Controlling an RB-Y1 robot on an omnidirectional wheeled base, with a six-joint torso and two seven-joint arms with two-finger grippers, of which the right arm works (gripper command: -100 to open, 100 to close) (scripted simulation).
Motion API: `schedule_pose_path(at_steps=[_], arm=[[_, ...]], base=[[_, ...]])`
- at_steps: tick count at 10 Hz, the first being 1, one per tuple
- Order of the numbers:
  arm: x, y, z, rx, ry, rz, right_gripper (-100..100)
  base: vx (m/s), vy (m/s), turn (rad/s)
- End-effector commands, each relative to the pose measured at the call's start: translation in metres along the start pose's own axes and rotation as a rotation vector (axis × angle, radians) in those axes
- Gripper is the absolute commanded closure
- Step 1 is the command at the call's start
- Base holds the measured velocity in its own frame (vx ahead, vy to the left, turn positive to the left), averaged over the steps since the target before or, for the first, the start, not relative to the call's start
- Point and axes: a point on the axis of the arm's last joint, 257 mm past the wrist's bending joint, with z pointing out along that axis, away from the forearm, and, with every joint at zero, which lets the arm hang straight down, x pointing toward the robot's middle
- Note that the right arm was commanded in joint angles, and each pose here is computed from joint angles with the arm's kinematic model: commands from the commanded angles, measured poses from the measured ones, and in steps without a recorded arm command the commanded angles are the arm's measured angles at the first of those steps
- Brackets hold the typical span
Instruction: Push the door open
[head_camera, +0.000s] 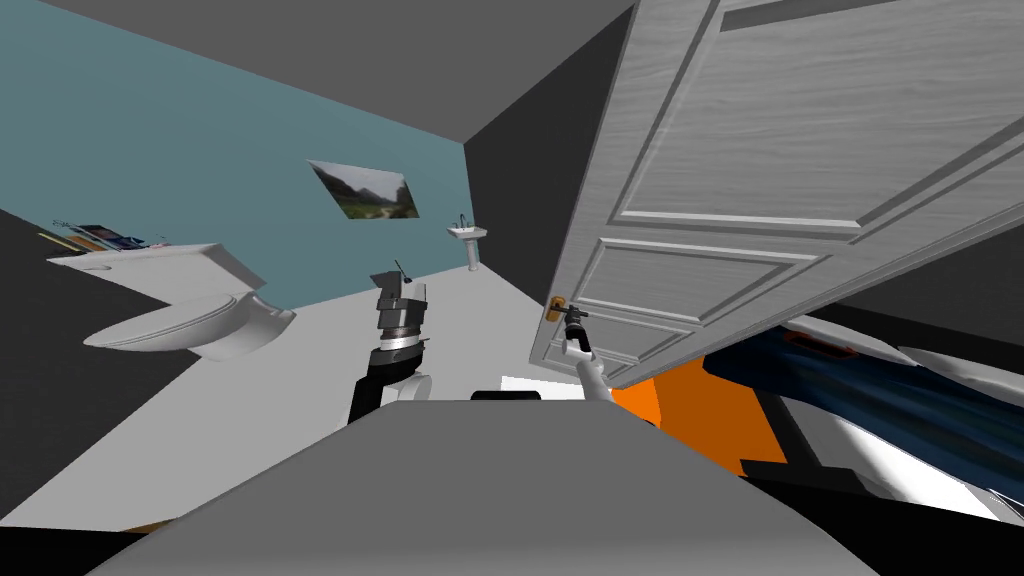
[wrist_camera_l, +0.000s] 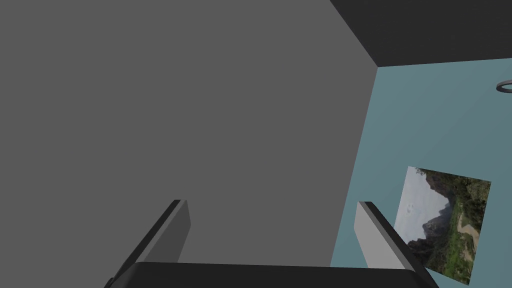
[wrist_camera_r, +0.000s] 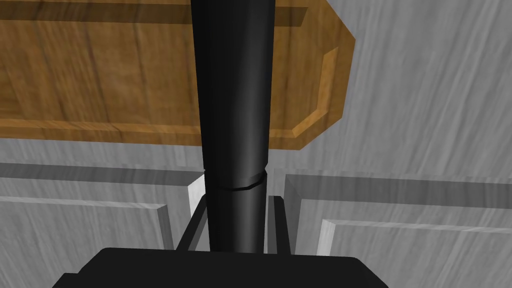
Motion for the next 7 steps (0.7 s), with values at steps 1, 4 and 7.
schedule_pose_path(at_steps=[1, 4, 7], arm=[[-0.009, 0.005, 0.0028, -0.011, -0.018, 0.001, 100], [-0.018, 0.003, 0.0019, -0.009, -0.04, 0.009, 100], [-0.039, 0.002, 0.0, -0.004, -0.073, 0.004, 100]], base=[[0.163, 0.072, -0.054], [0.172, 0.084, -0.061], [0.138, 0.034, -0.053]])
